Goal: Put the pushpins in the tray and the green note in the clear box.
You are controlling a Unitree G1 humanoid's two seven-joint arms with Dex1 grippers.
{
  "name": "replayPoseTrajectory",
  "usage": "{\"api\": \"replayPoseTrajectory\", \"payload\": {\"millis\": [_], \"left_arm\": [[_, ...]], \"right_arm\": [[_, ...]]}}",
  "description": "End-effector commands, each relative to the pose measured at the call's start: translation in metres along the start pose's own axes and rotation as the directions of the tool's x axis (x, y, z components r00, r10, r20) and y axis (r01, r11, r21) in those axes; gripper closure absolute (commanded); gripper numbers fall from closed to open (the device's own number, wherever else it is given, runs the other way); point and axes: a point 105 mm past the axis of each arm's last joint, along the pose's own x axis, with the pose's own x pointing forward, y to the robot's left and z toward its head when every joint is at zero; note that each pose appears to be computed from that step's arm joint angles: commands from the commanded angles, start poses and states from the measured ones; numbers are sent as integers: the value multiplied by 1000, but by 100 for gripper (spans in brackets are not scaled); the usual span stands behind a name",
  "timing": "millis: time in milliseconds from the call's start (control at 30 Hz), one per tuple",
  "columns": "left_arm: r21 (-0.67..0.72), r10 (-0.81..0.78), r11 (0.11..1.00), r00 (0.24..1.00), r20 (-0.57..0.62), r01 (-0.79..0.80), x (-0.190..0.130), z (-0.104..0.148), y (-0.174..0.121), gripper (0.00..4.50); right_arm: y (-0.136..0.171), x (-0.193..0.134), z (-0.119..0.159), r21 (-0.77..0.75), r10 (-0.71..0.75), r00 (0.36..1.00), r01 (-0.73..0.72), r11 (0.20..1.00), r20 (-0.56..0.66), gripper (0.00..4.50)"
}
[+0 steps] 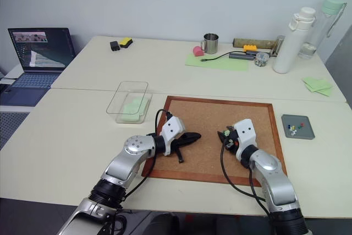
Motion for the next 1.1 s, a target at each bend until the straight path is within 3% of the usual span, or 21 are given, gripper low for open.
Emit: {"api": "replayPoseTrajectory", "payload": {"millis": [33, 67, 100, 200, 500, 1100], "left_arm": [[-20, -6, 1000, 999, -38, 6, -1, -11, -4, 450], [-21, -6, 1000, 999, -39, 6, 0, -11, -4, 450], [-21, -6, 1000, 999, -39, 6, 0, -11, -4, 450], [-21, -7, 1000, 999, -38, 6, 0, -11, -4, 450], [-21, -14, 1000, 999, -35, 14, 1, -10, -5, 450], [-24, -6, 1000, 999, -35, 5, 2, -10, -4, 450]], "right_arm": [[-3, -4, 13, -38, -25, 998, 28, 999, 64, 237], [-4, -5, 14, -45, -30, 997, 34, 998, 70, 237], [-4, -5, 14, -46, -31, 997, 34, 998, 74, 209], [-3, -8, 15, -38, -26, 996, 29, 999, 82, 209], [-9, -9, 15, -51, -54, 995, 58, 997, 79, 385], [-1, 2, 16, -63, -1, 998, 6, 998, 65, 385]]}}
